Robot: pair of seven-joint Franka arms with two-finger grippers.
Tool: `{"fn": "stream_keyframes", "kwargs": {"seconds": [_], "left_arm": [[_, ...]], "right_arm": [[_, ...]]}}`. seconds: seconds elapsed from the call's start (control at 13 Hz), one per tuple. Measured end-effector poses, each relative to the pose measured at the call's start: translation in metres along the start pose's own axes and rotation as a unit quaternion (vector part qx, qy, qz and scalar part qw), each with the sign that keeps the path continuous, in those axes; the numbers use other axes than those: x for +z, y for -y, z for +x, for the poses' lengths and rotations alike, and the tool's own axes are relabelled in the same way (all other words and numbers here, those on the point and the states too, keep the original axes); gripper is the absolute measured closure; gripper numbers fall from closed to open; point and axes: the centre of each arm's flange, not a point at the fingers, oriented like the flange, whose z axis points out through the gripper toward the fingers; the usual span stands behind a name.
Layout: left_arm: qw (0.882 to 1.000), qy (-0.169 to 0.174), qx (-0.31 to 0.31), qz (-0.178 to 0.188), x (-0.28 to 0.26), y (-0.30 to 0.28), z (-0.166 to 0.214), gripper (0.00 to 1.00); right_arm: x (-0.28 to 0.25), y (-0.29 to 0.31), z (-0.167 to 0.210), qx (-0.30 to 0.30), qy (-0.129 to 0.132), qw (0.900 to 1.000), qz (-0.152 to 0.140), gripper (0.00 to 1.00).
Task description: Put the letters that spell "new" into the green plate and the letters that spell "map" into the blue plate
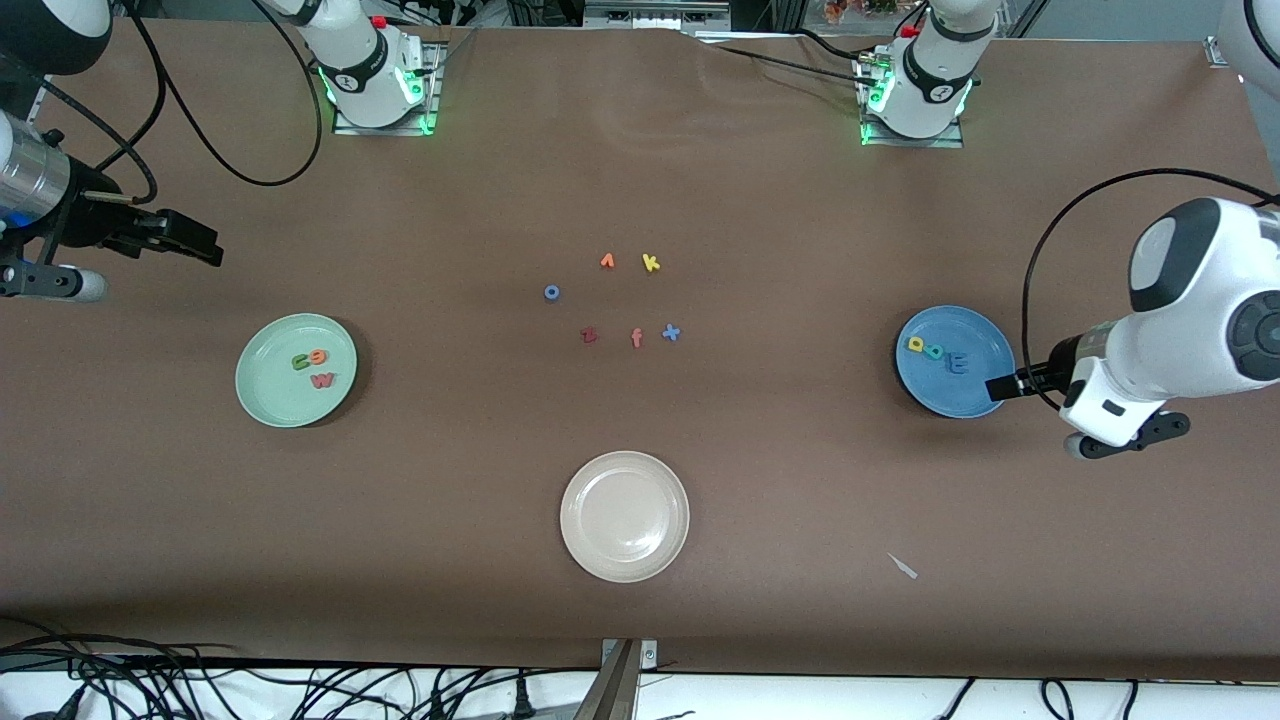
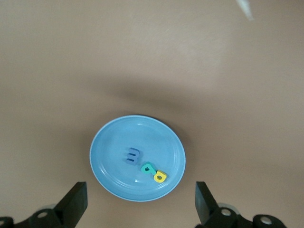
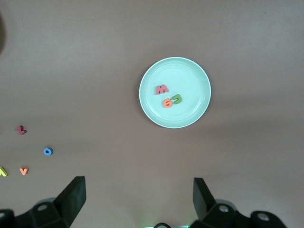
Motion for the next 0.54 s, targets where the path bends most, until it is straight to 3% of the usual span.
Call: {"fn": "stream_keyframes", "kwargs": {"seconds": [0.23,0.54], "left_arm": [[0.998,0.015,0.05,0.037,-0.027,-0.012,0.011,0.0],[0.998,0.005,0.065,0.012,-0.06,-0.01,0.019,0.0]], "right_arm": [[0.0,0.0,0.0,0.0,0.001,1.0,0.0,0.0],[0.0,0.0,0.0,-0.001,0.001,1.0,0.0,0.0]]}}
